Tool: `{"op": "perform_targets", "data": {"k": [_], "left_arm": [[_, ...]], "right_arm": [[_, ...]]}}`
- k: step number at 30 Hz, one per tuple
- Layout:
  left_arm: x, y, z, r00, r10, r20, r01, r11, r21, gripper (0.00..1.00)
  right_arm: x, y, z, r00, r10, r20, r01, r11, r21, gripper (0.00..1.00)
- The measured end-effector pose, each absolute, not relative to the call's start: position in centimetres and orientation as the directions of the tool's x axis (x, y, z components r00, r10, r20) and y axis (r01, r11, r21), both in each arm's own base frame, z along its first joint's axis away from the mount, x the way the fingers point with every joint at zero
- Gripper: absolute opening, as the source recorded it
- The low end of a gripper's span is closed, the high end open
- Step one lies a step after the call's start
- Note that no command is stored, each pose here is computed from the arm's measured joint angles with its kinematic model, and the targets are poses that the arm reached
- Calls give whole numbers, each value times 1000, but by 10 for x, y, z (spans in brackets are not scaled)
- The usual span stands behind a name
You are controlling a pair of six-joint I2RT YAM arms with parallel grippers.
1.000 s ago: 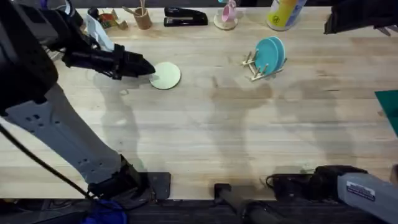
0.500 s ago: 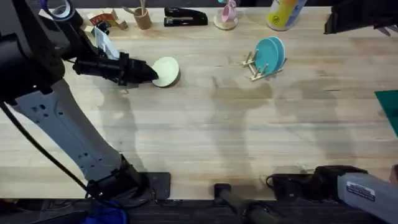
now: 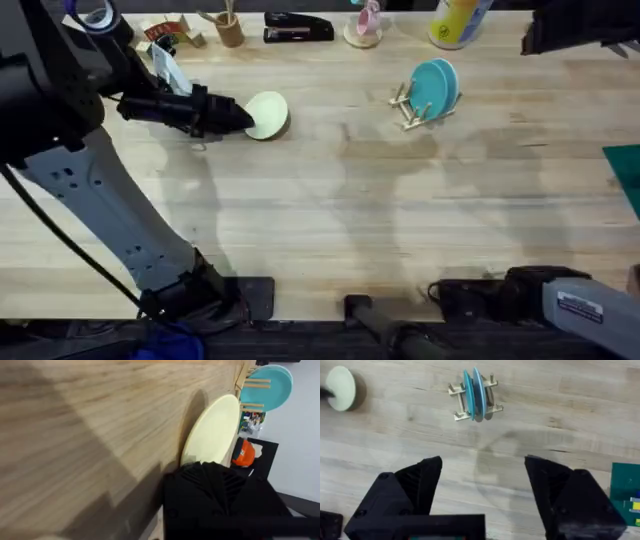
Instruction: Pick up the plates from the table one by one and place each into a slot on the dish rack.
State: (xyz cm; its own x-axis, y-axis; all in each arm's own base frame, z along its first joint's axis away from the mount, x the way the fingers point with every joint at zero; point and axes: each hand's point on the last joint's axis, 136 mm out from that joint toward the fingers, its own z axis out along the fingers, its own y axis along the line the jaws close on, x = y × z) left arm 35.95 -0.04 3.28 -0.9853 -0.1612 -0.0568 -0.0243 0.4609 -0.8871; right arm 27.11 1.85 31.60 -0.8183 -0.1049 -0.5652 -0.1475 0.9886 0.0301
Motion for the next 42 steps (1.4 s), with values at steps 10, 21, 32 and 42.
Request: {"op": "perform_targets", "data": {"k": [10, 21, 32, 42], "left_arm": [[359, 0, 33, -985, -161, -57, -24, 461, -887, 41], [358, -2, 35, -986, -158, -50, -28, 454, -891, 41], [353, 1, 86, -980, -137, -143, 49, 530, -847, 40], [362, 7, 114, -960, -163, -228, 89, 593, -800, 40]], "right_arm": [[271, 19, 316, -818, -105, -565, -148, 989, 30, 995], [272, 19, 314, -822, -105, -560, -147, 989, 31, 993], [277, 19, 309, -835, -105, -541, -147, 989, 34, 994], [277, 19, 309, -834, -105, -541, -147, 989, 34, 993]]}}
